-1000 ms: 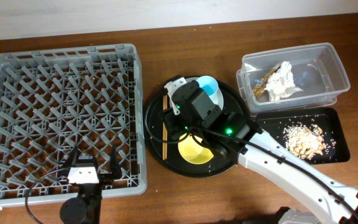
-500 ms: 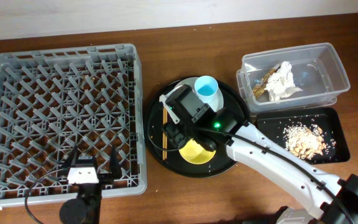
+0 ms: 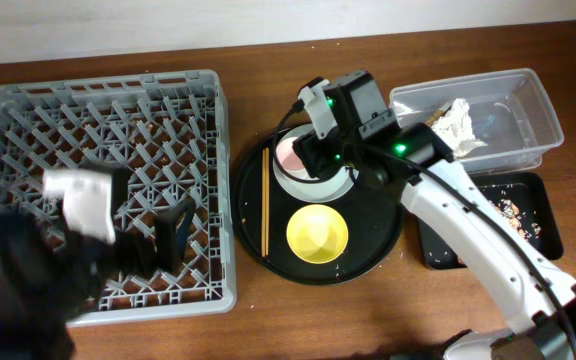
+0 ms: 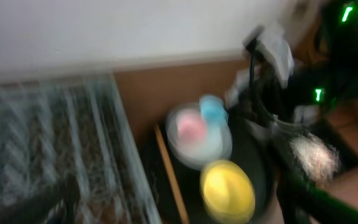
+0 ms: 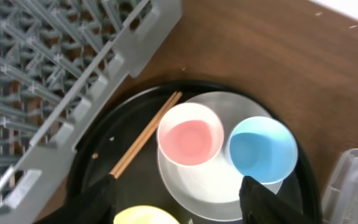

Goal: Sort waste into correct bins and load items into the dishwasher rack
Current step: 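Grasp the pink cup with the right gripper and lift it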

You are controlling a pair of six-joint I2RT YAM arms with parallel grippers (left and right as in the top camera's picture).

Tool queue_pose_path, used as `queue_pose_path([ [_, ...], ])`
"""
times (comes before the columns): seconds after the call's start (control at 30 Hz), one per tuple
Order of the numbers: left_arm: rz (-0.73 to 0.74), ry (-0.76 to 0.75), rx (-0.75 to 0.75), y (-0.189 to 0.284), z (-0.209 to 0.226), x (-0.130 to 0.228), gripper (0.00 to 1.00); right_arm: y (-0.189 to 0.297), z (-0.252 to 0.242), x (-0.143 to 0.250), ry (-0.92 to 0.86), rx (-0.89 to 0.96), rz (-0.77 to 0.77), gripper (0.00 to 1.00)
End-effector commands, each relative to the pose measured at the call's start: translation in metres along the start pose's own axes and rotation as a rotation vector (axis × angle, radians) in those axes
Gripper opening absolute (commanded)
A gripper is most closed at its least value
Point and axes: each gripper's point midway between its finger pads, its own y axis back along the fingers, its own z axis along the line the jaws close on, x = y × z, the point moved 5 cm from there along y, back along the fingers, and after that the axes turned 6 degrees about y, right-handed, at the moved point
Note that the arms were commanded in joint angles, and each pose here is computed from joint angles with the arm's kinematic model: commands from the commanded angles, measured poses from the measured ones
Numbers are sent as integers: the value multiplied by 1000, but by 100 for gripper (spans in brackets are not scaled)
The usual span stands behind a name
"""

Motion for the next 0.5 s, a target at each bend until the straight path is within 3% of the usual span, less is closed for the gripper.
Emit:
queue_pose_path([
  [0.0, 203, 88, 43, -27, 2, -25, 99, -12, 24, -4, 22, -163, -4, 59],
  [0.17, 424, 204, 19, -69, 23, -13, 99, -52, 32, 10, 34, -187, 85, 63],
  [0.33, 571, 267, -46, -101, 46, 3, 77, -93, 31, 22, 25, -195, 140, 56],
  [0.47, 602, 259, -123, -109, 60, 8, 73, -107, 30, 26, 31, -198, 149, 49],
])
